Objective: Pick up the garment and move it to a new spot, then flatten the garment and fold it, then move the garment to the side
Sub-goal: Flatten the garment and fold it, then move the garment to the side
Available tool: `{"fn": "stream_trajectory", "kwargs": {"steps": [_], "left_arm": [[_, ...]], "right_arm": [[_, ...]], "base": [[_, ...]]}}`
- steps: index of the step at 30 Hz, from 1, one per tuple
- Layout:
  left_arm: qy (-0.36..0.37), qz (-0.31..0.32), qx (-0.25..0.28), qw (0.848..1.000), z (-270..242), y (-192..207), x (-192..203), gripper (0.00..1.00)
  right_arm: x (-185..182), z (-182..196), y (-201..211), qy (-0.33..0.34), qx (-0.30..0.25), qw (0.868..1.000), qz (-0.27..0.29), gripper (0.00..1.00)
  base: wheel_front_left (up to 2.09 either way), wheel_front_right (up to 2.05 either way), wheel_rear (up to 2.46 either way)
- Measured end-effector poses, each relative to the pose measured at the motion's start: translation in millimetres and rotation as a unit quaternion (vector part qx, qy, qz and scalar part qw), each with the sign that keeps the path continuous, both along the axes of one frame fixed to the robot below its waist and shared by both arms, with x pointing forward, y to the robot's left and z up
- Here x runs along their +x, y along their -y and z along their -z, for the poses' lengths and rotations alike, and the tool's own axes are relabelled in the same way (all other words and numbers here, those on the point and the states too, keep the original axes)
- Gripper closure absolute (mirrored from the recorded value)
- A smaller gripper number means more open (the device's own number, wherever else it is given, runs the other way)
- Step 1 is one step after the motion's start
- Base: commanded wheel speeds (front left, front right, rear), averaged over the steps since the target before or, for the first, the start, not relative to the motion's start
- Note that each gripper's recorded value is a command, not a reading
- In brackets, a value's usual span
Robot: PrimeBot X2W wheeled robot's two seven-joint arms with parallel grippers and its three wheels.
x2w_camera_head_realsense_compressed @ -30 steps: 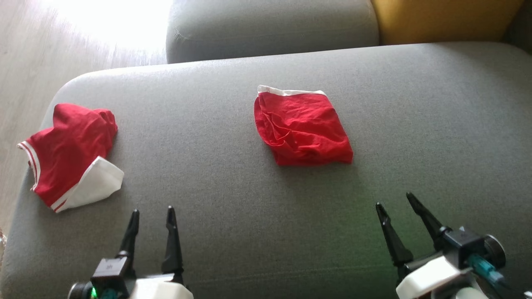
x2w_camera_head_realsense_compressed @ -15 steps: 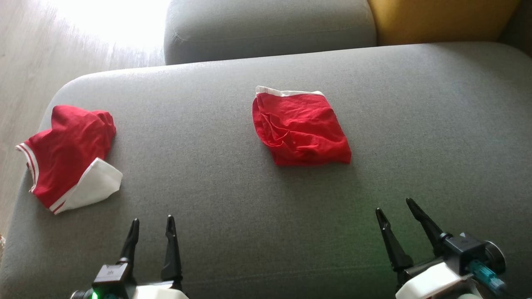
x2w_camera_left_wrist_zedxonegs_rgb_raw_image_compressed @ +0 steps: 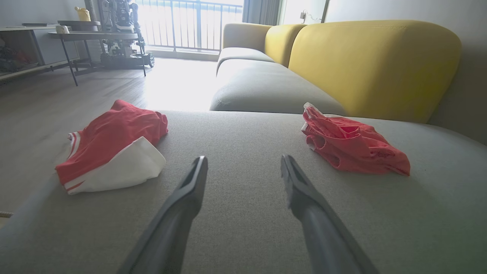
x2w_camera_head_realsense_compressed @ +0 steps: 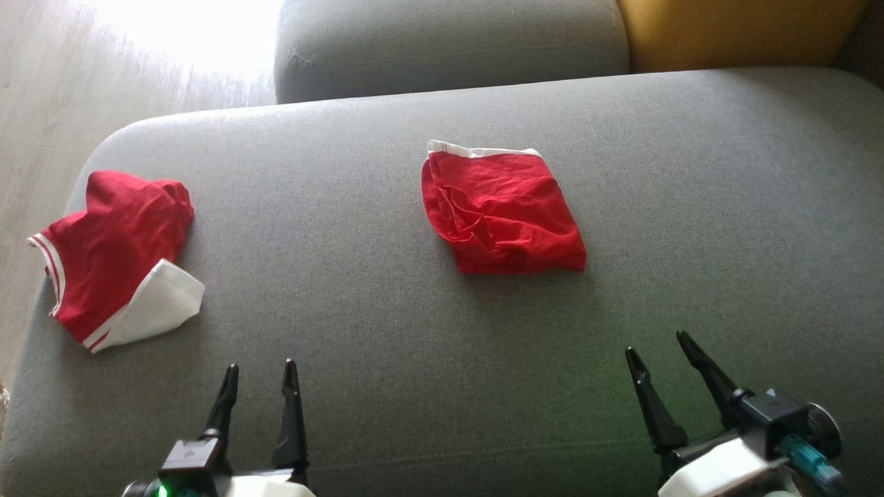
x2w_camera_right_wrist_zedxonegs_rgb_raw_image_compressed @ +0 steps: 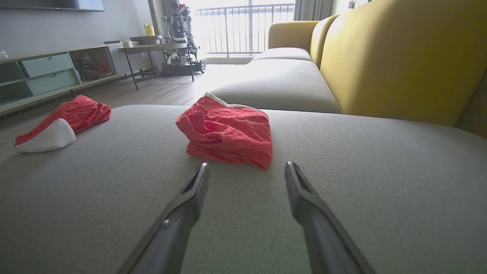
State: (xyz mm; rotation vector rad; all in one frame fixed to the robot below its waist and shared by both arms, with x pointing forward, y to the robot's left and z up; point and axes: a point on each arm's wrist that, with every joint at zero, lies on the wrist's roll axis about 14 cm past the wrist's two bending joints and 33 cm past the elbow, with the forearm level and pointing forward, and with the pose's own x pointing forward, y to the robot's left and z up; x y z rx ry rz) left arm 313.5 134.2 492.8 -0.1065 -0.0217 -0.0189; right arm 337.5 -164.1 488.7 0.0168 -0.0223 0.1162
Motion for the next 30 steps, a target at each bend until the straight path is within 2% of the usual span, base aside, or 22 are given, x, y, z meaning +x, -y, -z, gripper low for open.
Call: {"fn": "stream_trajectory", "kwargs": {"steps": [15, 23, 30], "left_arm": [[-0.002, 0.007, -0.002, 1.000, 1.0, 6.1, -1.4, 0.00], [-0.010, 0.007, -0.005, 1.000, 4.7, 8.4, -0.8, 0.00], [0.004, 0.011, -0.004, 1.000, -3.9, 11.8, 16.3, 0.00]], "right_arm": [[1.1, 7.7, -4.2, -0.013, 0.010, 1.000, -0.005, 0.00], [64.1, -13.3, -21.3, -0.010, 0.084, 0.996, -0.028, 0.00], [126.5, -15.8, -20.4, -0.063, 0.091, 0.992, -0.056, 0.00]], "base": [[0.00, 0.00, 0.00], [0.00, 0.00, 0.00], [0.00, 0.00, 0.00]]}}
